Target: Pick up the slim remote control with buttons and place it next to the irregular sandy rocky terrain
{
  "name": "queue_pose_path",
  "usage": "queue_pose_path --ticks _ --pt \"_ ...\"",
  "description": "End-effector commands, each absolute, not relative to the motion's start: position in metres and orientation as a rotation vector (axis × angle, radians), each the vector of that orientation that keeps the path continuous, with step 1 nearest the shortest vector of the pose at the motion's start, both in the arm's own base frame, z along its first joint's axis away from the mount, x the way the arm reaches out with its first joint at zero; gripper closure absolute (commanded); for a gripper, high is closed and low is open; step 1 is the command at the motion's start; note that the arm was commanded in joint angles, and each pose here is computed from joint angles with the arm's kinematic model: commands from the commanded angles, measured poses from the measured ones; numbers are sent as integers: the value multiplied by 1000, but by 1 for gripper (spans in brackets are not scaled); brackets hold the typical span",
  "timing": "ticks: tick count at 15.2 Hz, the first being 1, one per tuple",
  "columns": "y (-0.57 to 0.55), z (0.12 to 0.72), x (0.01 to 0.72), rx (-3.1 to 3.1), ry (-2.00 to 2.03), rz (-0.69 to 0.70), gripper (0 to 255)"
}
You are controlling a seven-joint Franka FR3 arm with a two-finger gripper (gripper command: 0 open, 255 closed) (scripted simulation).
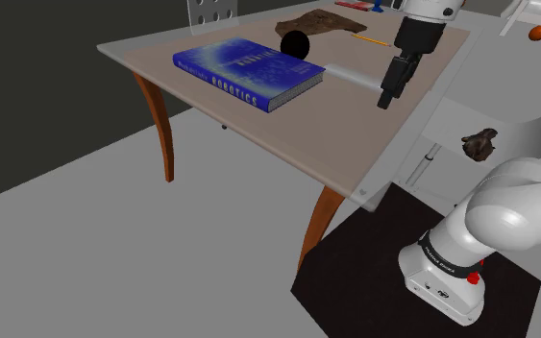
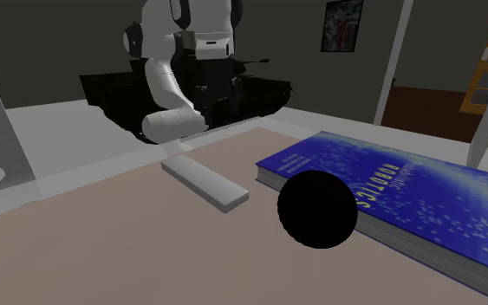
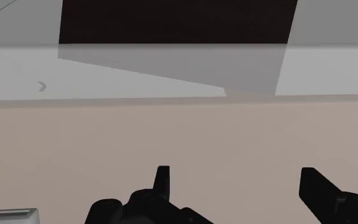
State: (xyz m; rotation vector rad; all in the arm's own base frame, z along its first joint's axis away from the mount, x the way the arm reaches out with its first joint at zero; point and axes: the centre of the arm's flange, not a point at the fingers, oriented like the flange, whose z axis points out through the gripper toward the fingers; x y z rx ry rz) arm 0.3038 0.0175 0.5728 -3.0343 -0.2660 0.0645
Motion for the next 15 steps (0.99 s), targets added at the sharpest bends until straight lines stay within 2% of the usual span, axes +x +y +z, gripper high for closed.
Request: queue_pose_path --ticks 1,15 --pt "18 573 304 -3034 -266 65 0" --pt "-89 568 441 -3117 -280 34 0"
